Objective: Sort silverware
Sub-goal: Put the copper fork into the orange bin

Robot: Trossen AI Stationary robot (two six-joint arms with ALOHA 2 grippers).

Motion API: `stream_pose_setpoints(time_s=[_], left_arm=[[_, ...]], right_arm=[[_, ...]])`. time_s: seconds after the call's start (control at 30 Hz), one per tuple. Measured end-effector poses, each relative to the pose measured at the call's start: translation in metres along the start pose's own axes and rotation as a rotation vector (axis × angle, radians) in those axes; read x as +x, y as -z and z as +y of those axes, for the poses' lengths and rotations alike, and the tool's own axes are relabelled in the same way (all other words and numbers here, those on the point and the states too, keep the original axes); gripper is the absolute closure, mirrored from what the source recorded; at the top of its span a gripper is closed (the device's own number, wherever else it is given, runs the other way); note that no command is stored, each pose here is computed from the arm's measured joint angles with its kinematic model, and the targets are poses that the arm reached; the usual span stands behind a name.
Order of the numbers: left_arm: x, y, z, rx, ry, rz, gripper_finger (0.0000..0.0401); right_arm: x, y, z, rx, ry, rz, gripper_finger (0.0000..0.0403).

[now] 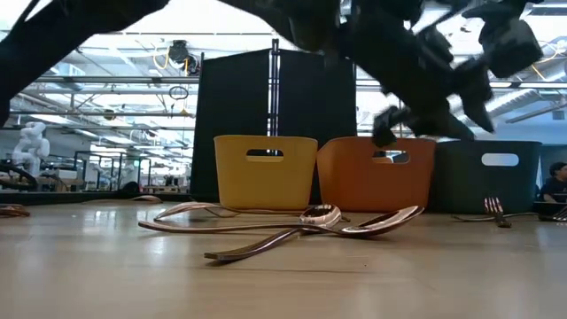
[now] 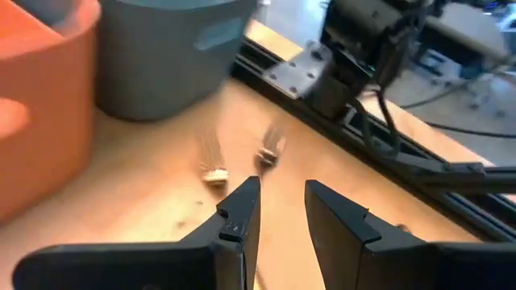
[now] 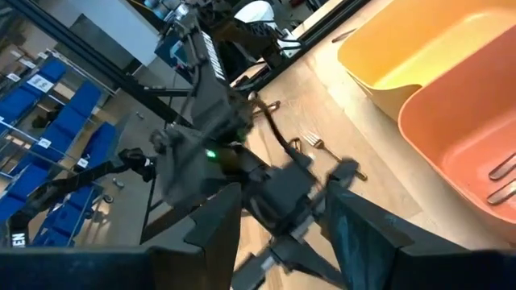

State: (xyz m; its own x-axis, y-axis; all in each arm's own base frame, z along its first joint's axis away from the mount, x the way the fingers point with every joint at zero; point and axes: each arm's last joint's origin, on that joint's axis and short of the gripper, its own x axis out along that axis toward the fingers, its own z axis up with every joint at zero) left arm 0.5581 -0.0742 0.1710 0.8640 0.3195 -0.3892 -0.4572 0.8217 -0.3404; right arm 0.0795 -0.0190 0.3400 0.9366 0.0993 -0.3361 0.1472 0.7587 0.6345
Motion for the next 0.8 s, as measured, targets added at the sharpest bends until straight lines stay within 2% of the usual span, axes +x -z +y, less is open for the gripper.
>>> stream_pose_setpoints(time_s=[0.13,0.3,0.5,0.63,0.8], left_arm=[[0.008,0.009,0.004,-0.002,0.061,0.047,0.0306],[0.004,-0.003,-0.005,-0.026,0.096,0.008,0.0306],[0.010,0.002,-0.014,-0.039,0.127,-0.018,0.0306],[0.015,0.013,-0.029,-0.042,0.170,-0.025,0.0306],[0.024,0.036,-0.031,0.000,0.139,0.037,0.0306]], right_arm=[[0.001,-0.001,0.000,-0.004,-0.004,-0.009,0.0234],[0.001,-0.004,0.002,0.007,-0.015,-0.029,0.0234],[0.002,-0.006,0.002,-0.018,-0.004,-0.055,0.0234],[0.004,-0.008,0.001,-0.024,0.021,-0.070,0.0234],[0.008,-0.012,0.001,-0.048,0.017,-0.082,0.0234]])
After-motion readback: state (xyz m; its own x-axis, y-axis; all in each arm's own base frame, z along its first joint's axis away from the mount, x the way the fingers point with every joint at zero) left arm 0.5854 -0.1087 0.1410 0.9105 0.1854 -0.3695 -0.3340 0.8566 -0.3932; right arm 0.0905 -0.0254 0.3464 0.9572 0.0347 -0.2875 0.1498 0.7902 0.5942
